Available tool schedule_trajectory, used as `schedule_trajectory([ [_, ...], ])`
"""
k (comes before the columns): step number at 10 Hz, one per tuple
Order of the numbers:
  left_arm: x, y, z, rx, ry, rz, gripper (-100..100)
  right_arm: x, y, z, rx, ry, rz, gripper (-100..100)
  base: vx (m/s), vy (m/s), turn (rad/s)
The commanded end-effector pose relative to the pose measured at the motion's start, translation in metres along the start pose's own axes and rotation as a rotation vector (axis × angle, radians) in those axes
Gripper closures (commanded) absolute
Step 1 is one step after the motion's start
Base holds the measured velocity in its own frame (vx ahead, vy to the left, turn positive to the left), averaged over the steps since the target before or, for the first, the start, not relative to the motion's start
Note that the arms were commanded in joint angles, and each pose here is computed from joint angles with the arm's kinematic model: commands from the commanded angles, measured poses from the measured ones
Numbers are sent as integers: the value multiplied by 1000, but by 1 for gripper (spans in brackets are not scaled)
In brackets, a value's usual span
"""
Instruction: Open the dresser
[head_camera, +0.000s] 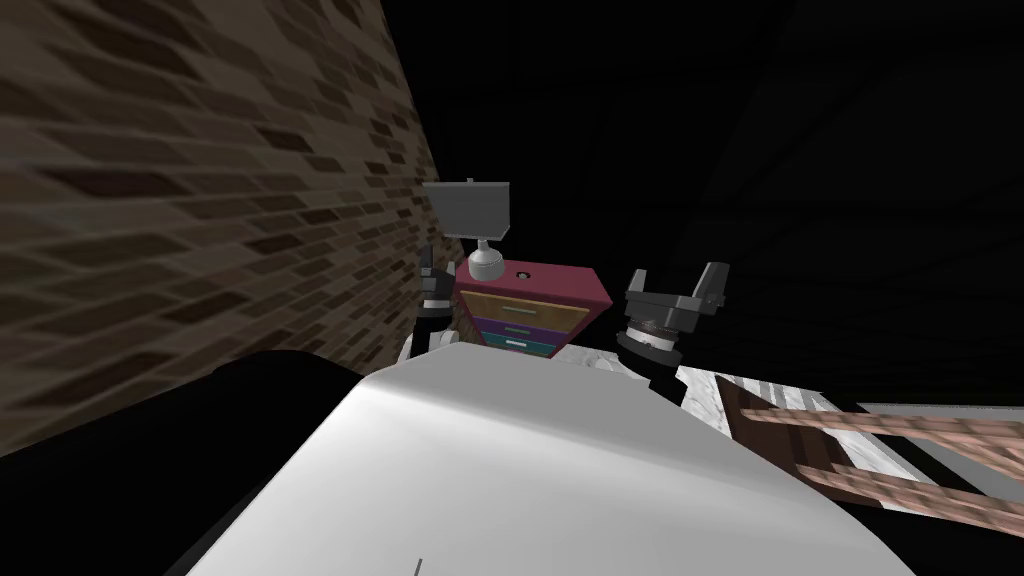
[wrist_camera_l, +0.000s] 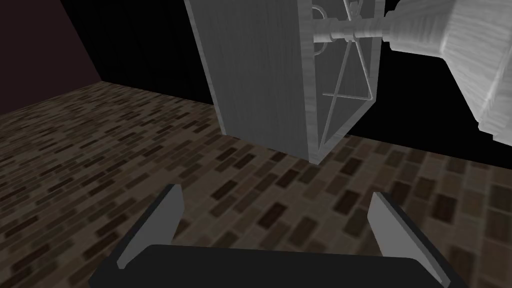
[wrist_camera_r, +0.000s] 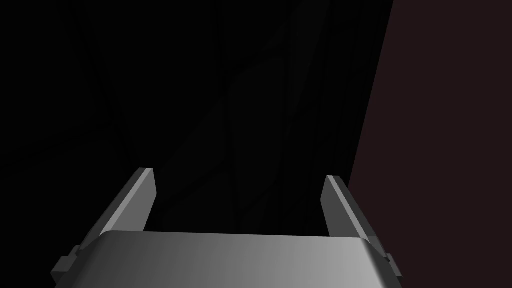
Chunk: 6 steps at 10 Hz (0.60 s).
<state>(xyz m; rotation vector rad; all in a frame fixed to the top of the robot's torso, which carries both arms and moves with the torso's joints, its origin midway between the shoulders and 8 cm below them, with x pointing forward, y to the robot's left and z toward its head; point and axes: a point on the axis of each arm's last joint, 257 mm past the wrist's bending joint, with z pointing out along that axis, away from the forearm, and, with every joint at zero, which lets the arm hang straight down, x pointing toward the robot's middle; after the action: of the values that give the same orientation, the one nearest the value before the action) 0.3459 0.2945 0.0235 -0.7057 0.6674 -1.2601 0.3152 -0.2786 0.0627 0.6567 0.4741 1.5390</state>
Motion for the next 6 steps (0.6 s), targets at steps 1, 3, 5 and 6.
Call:
schedule_trajectory([
  [1, 0, 0, 0, 0, 0, 0, 0, 0, 0, 0, 0, 0, 0, 0, 0, 0, 0],
  [3, 0, 0, 0, 0, 0, 0, 0, 0, 0, 0, 0, 0, 0, 0, 0, 0, 0],
  [5, 0, 0, 0, 0, 0, 0, 0, 0, 0, 0, 0, 0, 0, 0, 0, 0, 0],
  [6, 0, 0, 0, 0, 0, 0, 0, 0, 0, 0, 0, 0, 0, 0, 0, 0, 0],
])
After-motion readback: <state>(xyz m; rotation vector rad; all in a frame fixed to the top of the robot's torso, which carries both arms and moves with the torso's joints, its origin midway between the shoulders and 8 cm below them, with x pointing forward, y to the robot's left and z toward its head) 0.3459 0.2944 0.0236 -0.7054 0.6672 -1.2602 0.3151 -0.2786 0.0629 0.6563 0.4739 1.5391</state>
